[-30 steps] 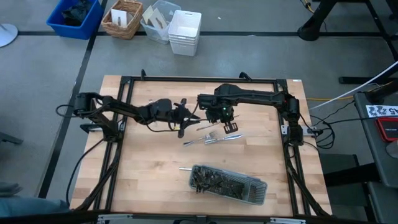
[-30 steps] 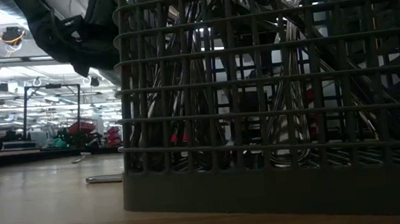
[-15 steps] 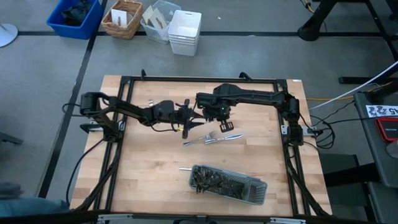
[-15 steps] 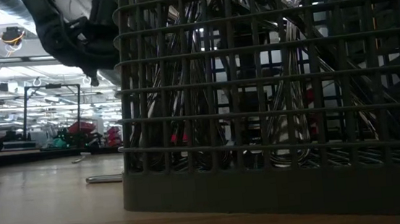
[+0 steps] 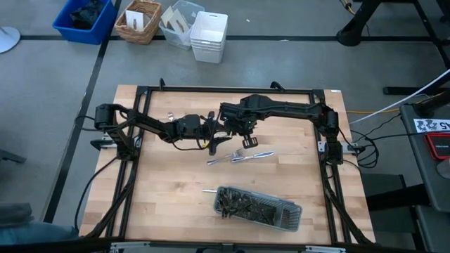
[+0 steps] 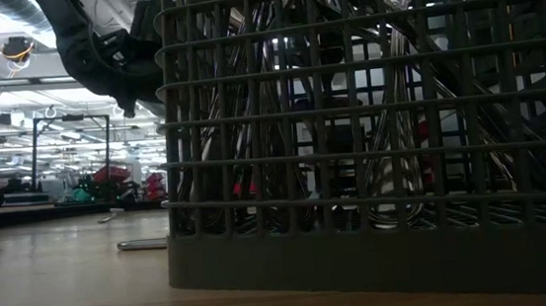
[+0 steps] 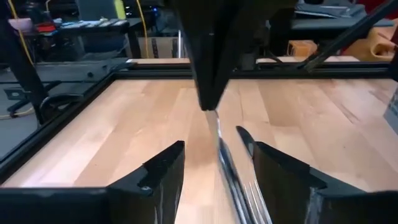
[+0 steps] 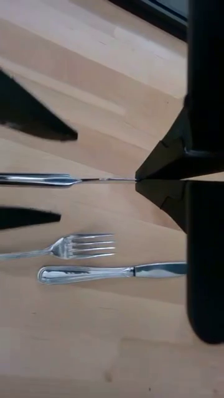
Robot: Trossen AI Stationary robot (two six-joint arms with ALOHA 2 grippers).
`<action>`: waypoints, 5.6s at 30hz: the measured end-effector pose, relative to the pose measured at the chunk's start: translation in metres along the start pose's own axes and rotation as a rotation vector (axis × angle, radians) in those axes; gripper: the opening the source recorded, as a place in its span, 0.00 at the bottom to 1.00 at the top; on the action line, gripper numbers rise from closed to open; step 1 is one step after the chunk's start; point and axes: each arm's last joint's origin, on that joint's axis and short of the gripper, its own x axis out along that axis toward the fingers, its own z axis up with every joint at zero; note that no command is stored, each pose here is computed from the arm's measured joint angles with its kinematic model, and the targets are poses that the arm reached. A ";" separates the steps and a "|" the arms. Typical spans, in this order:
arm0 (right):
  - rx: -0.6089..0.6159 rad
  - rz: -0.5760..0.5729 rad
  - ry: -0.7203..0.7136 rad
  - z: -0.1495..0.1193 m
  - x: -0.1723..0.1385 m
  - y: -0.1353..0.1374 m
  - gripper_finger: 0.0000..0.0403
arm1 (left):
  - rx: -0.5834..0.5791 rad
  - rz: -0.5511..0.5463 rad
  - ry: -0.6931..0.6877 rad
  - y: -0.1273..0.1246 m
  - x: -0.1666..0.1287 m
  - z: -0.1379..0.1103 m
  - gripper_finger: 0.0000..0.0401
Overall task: Sort silverware
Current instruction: Put the knife into the gray silverware rack
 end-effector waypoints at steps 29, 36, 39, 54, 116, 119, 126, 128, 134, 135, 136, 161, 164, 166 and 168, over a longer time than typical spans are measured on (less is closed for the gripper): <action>0.000 -0.004 -0.006 0.001 0.000 0.000 0.01 | 0.073 -0.011 0.078 -0.001 0.000 -0.008 0.16; 0.012 -0.031 -0.029 0.003 0.000 -0.002 0.12 | 0.073 -0.008 0.077 -0.001 0.000 -0.008 0.16; 0.014 -0.037 -0.038 0.004 0.000 -0.002 0.18 | 0.072 -0.008 0.076 -0.001 0.000 -0.008 0.16; 0.095 -0.072 0.033 -0.027 -0.045 0.008 0.18 | 0.018 -0.006 0.071 -0.001 0.000 -0.007 0.16; 0.396 -0.205 -0.682 -0.175 -0.035 0.077 0.18 | 0.000 -0.039 -0.221 -0.016 -0.002 0.022 0.16; 0.371 -0.240 -0.772 -0.181 -0.024 0.080 0.18 | -0.008 -0.040 -0.221 -0.016 -0.002 0.022 0.16; 0.421 -0.265 -1.019 -0.194 0.014 0.088 0.18 | -0.006 -0.039 -0.221 -0.016 -0.002 0.022 0.16; 0.428 -0.281 -1.122 -0.194 0.014 0.088 0.18 | -0.006 -0.039 -0.221 -0.016 -0.002 0.022 0.16; 0.425 -0.309 -1.262 -0.192 0.004 0.087 0.18 | -0.005 -0.035 -0.275 -0.016 -0.003 0.027 0.16; 0.425 -0.308 -1.257 -0.192 0.004 0.087 0.18 | -0.004 -0.034 -0.290 -0.015 -0.004 0.029 0.16; 0.426 -0.306 -1.248 -0.193 0.005 0.087 0.18 | -0.004 -0.033 -0.306 -0.015 -0.004 0.030 0.16; 0.402 -0.307 -1.411 -0.186 -0.007 0.085 0.46 | 0.016 -0.031 -0.332 -0.016 -0.005 0.033 0.16; 0.361 -0.267 -1.473 -0.181 -0.009 0.084 0.46 | 0.016 -0.031 -0.354 -0.016 -0.006 0.035 0.16; 0.340 -0.252 -1.497 -0.177 -0.007 0.083 0.45 | 0.020 -0.044 -0.375 -0.016 -0.006 0.036 0.16; 0.339 -0.255 -1.508 -0.173 -0.005 0.081 0.44 | 0.028 -0.048 -0.394 -0.017 -0.007 0.038 0.16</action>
